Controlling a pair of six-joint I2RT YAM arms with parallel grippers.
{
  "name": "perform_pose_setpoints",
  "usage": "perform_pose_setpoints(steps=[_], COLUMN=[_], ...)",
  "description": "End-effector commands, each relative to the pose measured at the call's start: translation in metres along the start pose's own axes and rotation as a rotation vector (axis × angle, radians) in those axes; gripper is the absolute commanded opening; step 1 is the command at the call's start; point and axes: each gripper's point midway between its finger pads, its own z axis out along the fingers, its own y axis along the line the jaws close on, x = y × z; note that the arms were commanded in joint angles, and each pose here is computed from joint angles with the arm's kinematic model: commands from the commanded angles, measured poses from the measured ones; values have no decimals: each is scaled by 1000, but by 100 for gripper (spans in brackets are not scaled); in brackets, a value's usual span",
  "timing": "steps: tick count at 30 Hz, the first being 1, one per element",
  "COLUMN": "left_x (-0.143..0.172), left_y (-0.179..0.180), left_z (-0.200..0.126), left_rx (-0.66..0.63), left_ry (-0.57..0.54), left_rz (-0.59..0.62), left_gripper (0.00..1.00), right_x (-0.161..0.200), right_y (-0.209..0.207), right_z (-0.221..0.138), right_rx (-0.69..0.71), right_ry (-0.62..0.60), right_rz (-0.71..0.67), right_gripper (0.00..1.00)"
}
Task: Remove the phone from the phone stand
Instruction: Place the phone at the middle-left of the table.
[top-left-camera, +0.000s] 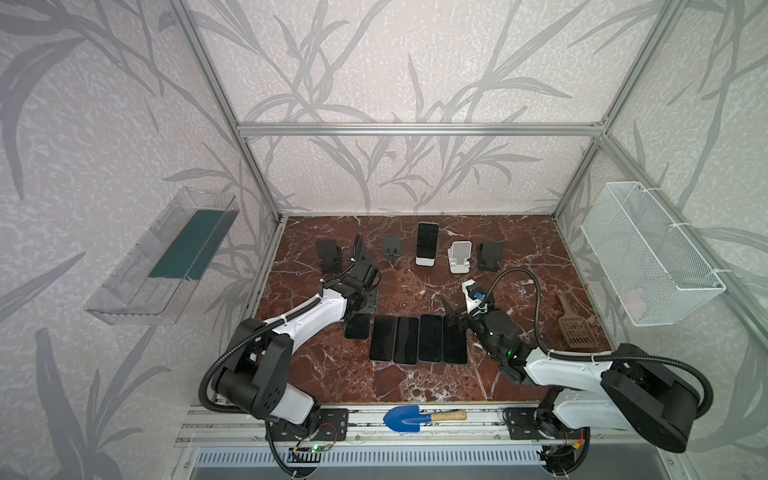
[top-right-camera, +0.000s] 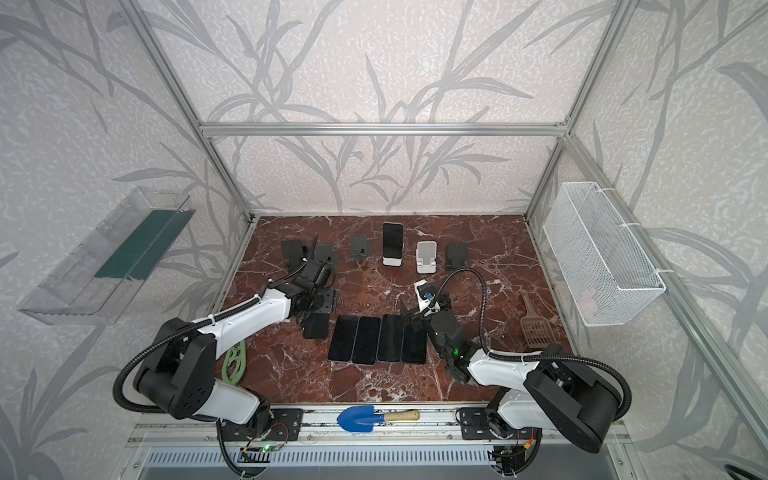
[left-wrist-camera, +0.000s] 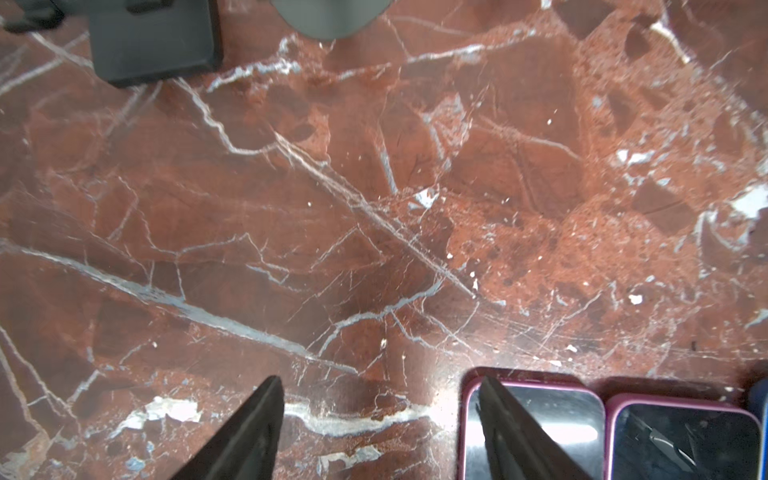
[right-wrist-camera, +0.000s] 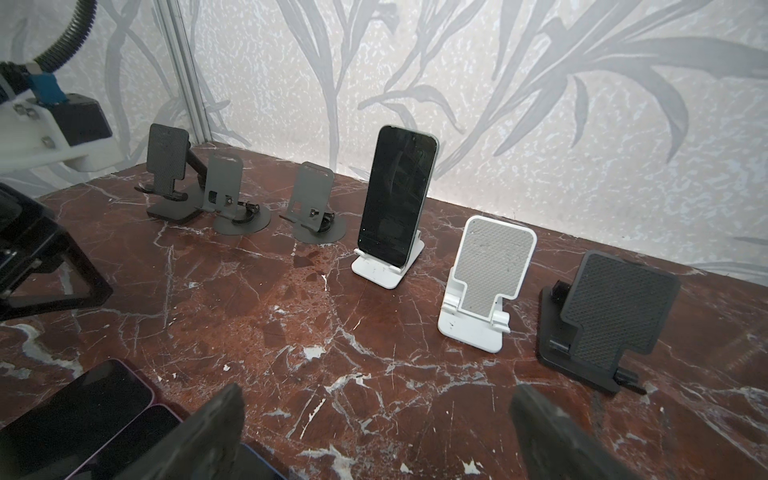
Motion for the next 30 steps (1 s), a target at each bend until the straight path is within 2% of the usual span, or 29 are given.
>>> perform_pose_setpoints(steps=[1,15,30], left_x=[-2,18,25], left_y=[1,5,7], left_z=[5,20,28], left_rx=[2,-3,-14], left_ry=[-19,-10,1], left_rz=[-24,-54,-45], left_gripper=[42,41,41], right_x=[-10,-7,-10], right_y=[-4,0,-1], right_z=[-3,0,-2], right_rx=[11,-4,-3], right_ry=[-41,-34,-39], right_rz=[31,44,44], right_gripper=[99,99,99])
